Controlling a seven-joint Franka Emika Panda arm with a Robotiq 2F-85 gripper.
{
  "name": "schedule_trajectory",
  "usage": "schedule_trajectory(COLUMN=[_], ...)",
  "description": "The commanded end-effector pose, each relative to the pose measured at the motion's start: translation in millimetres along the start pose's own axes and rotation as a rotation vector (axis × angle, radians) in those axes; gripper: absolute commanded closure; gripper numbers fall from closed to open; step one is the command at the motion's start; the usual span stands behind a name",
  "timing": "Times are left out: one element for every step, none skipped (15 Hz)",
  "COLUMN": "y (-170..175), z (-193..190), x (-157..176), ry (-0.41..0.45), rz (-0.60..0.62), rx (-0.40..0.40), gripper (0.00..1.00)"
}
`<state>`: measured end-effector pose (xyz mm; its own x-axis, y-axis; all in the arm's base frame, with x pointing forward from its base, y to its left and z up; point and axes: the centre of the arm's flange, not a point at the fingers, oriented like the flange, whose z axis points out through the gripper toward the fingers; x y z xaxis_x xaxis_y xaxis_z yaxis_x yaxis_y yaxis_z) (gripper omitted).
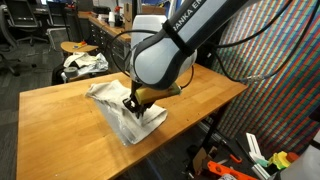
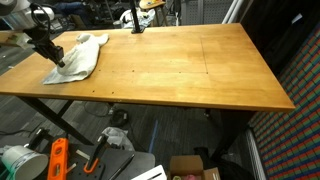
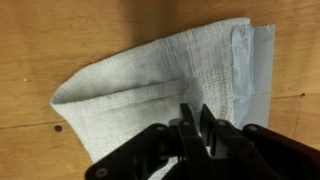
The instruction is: Fold the towel on the table.
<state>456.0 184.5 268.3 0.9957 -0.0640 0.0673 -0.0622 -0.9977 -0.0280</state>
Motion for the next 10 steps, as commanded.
schedule_trajectory(y=[-10,-14,-20,-25,-29,-34,-39,-44,-48,-52], z=[-19,-20,-19,-19,-19,-17,-15,-13,-9,-8], x=[-29,-32,-36,-39,-43,-45,-47,-48,-50,-51], ry=[0.023,0.029,0.033,0.032,0.034,0.038,0.039,0.038,0.034,0.032], rz=[0.029,0.041,0.058,0.07,0.084,0.101,0.116,0.13,0.14,0.147], rx=[-0.001,0.004,0.005,0.001,0.001,0.011,0.017,0.019,0.018,0.015], gripper=[0.83,0.84,0.84,0.85,0.84,0.85,0.83,0.84,0.83,0.84])
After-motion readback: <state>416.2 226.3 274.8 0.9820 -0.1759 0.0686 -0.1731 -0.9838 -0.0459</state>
